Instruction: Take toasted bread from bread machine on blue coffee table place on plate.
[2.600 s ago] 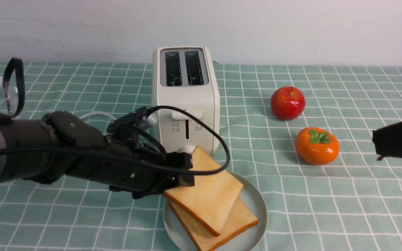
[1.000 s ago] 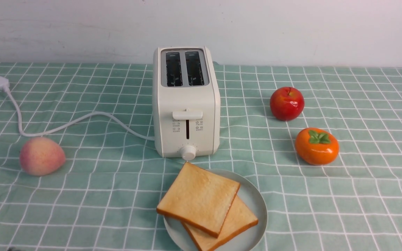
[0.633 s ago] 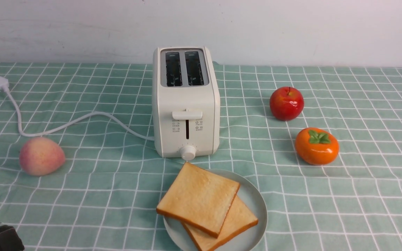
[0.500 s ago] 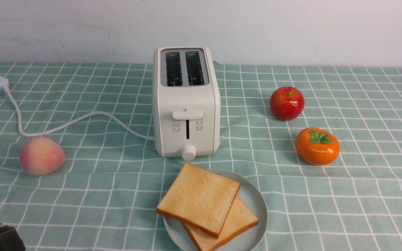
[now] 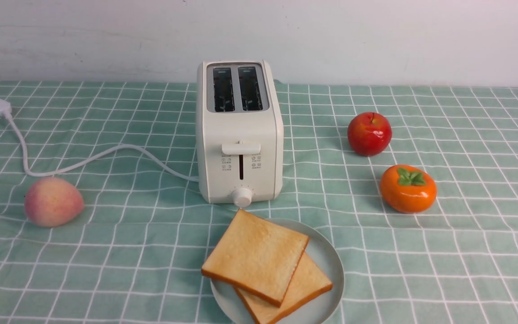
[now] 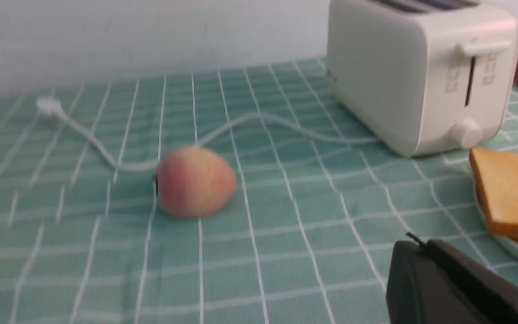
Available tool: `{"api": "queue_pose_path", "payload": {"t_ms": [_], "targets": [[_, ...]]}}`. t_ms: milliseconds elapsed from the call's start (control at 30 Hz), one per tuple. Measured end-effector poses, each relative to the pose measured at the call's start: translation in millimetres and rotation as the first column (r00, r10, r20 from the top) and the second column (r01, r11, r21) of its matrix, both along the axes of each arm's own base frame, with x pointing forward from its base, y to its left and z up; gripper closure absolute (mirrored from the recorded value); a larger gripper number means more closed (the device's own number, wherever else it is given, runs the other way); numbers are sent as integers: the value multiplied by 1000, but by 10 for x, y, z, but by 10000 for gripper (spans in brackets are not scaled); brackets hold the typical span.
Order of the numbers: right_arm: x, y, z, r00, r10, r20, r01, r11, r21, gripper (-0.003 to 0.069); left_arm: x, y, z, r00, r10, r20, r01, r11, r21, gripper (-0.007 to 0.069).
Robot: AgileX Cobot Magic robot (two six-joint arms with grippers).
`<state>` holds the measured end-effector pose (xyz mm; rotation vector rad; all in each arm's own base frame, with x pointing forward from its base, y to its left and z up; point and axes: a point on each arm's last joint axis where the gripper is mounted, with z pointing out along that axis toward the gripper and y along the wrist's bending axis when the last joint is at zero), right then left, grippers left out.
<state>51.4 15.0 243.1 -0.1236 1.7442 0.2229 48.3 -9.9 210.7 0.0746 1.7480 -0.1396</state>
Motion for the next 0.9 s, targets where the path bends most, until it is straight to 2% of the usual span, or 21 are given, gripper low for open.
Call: {"api": "queue_pose_path", "payload": {"t_ms": [100, 133, 167, 200, 900], "targets": [[0, 0, 0, 1000, 0, 0, 0, 1000, 0, 653, 38, 48, -340, 986, 88, -138, -112, 979, -172, 639], [0, 0, 0, 1000, 0, 0, 0, 1000, 0, 653, 38, 50, -350, 986, 90, -141, -113, 980, -164, 639], [0, 0, 0, 1000, 0, 0, 0, 1000, 0, 650, 38, 66, -400, 978, 117, -174, -155, 963, -220, 639], [0, 0, 0, 1000, 0, 0, 0, 1000, 0, 649, 37, 76, -414, 974, 131, -185, -172, 958, -230, 638], [0, 0, 0, 1000, 2, 2, -2, 1000, -9, 625, 35, 87, -429, 969, 147, -199, -194, 950, -243, 625]]}}
